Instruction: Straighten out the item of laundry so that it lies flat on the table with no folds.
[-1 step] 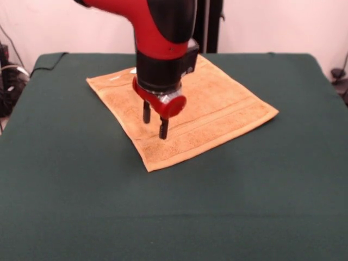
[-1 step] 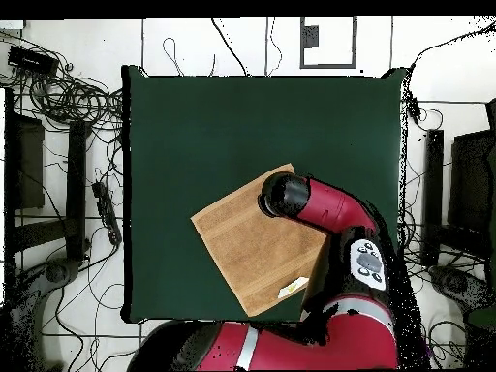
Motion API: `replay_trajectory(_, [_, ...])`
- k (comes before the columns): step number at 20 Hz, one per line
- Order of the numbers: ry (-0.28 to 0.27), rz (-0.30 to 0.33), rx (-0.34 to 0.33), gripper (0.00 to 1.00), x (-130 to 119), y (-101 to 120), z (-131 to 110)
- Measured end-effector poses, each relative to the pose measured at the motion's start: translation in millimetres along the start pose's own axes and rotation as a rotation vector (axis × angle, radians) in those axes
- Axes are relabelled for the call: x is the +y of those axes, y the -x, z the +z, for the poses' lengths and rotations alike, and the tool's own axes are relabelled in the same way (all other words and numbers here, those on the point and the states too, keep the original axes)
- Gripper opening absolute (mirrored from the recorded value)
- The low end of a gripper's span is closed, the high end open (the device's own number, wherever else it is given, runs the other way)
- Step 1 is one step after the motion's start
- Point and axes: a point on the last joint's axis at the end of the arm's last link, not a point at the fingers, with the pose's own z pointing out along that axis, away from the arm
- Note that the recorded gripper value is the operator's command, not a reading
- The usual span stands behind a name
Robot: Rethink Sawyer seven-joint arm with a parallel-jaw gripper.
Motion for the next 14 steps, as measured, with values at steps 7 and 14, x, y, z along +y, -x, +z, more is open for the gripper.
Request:
replay_trajectory(7, [0.022,0.013,0.009,1.0,8,16,-72])
replay_trajectory(14, [0.022,0.021,0.051,1.0,7,21,-139])
